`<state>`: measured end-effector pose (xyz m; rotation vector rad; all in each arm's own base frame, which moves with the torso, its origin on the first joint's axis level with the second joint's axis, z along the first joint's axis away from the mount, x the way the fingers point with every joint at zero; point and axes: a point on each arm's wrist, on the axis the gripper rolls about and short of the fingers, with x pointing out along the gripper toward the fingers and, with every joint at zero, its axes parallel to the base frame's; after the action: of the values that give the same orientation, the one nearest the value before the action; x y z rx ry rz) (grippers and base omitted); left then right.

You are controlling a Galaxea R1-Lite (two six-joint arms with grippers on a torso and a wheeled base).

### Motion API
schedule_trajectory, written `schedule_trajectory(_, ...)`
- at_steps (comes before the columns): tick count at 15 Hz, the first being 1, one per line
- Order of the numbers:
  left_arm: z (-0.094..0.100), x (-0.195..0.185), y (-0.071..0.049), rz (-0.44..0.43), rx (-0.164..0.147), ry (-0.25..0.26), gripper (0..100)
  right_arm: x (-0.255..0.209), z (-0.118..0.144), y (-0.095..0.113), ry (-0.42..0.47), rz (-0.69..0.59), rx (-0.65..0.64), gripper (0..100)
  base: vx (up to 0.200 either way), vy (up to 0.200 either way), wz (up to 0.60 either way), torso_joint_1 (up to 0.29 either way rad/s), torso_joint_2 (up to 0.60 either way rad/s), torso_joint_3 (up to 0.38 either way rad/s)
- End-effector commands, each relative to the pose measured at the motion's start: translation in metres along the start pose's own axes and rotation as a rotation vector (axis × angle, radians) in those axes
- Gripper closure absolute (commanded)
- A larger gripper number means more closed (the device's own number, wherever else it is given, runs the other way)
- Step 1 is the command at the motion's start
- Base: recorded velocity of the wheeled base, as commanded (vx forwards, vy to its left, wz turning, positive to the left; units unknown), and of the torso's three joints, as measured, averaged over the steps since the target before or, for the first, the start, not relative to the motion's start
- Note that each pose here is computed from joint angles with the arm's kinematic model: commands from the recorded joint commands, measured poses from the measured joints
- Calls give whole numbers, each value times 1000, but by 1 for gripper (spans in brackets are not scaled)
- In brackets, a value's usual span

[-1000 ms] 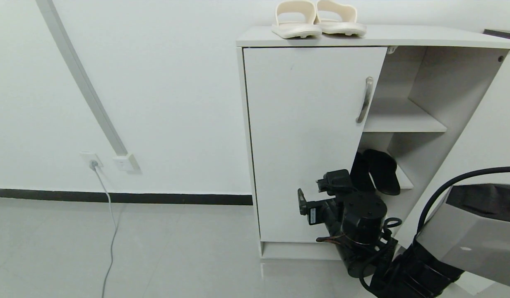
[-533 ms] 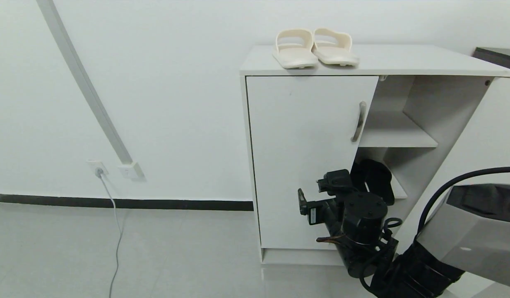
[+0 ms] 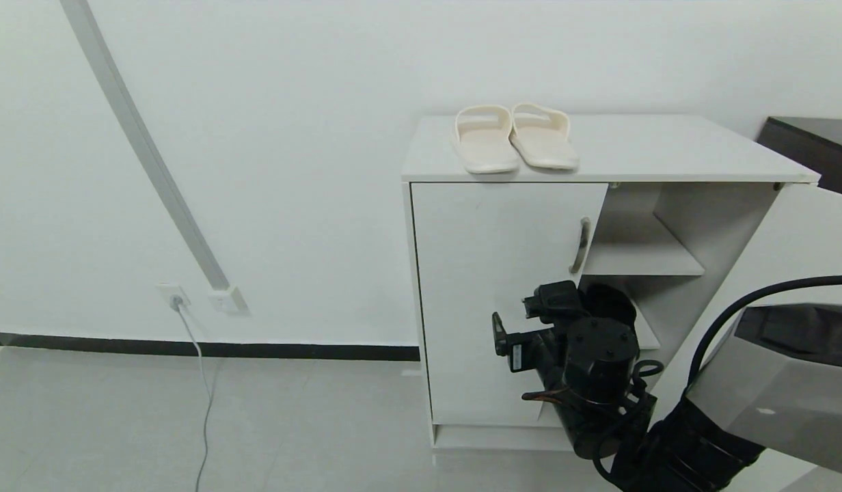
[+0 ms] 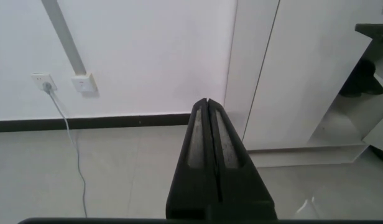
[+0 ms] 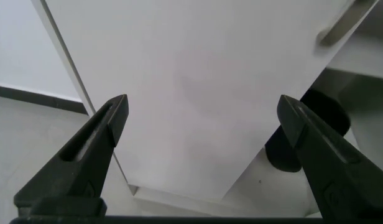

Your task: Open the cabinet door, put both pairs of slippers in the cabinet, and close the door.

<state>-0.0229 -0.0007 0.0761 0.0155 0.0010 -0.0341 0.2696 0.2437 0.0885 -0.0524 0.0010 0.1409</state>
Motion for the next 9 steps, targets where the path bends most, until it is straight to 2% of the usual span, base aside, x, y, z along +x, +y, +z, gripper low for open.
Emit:
schedule_trajectory(1,0,0,0,0,0,0,100,0,-1,0,3,0,-2,0,0,0,0,149,-476,-320)
schedule_trajectory(9,0,0,0,0,0,0,100,-1,-2,0,6,1,-7,0,0,0,0,191,-503,-318)
